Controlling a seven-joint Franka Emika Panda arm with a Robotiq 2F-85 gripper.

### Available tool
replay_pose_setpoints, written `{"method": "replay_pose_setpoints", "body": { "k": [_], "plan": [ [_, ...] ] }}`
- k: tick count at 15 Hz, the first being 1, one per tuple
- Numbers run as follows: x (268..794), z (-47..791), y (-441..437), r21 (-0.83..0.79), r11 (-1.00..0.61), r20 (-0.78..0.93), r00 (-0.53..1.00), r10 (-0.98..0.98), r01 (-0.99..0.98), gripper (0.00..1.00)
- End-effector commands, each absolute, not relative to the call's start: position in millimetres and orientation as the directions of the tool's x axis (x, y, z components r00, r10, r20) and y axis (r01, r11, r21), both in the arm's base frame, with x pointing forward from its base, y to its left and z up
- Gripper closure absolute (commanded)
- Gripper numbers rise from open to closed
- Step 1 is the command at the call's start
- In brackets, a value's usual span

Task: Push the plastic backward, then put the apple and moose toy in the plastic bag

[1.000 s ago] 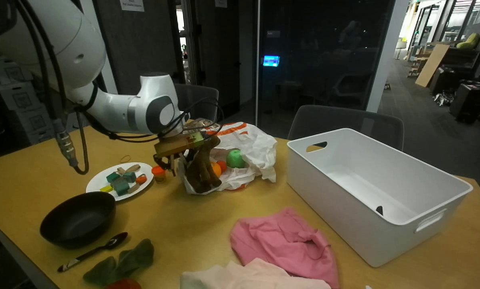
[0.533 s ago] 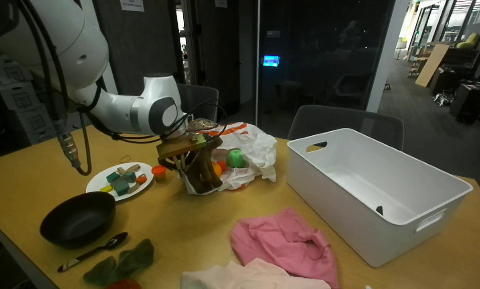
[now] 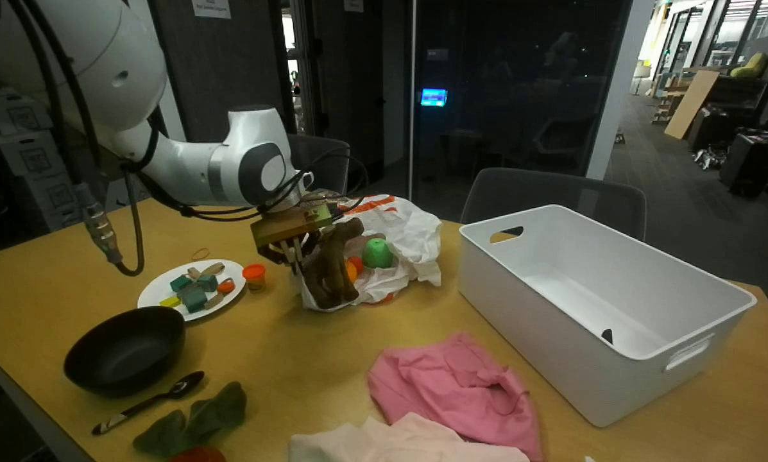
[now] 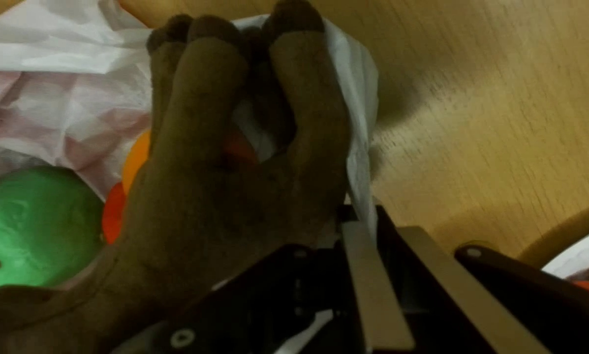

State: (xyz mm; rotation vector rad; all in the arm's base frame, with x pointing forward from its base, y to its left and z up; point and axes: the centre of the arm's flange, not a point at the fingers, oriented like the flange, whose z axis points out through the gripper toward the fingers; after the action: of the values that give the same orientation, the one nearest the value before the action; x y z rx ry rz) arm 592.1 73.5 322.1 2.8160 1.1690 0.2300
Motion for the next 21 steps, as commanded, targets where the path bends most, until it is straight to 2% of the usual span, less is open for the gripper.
{"method": "replay_pose_setpoints", "body": {
  "k": [1,5,8,9,11,17,19,21],
  "plan": [
    [576.2,358.0,72.0,0.221,-0.726,0.139,0.715,0.685,0.652,0.87],
    [569.9,385.3,72.5,0.303,-0.727,0.151,0.723,0.675,0.616,0.88],
    [571.4,383.0,71.2,0.260,-0.719,0.115,0.719,0.686,0.644,0.85],
    [571.8,378.0,72.3,0.235,-0.707,0.108,0.705,0.701,0.667,0.60],
    [571.1,369.4,75.8,0.206,-0.689,0.095,0.687,0.720,0.694,0.58],
    [568.3,366.8,98.3,0.171,-0.636,0.104,0.629,0.771,0.752,0.12],
    [572.3,362.7,105.4,0.174,-0.616,0.102,0.608,0.788,0.769,0.00],
    [579.3,354.1,109.7,0.148,-0.609,0.098,0.601,0.793,0.779,0.00]
  ]
}}
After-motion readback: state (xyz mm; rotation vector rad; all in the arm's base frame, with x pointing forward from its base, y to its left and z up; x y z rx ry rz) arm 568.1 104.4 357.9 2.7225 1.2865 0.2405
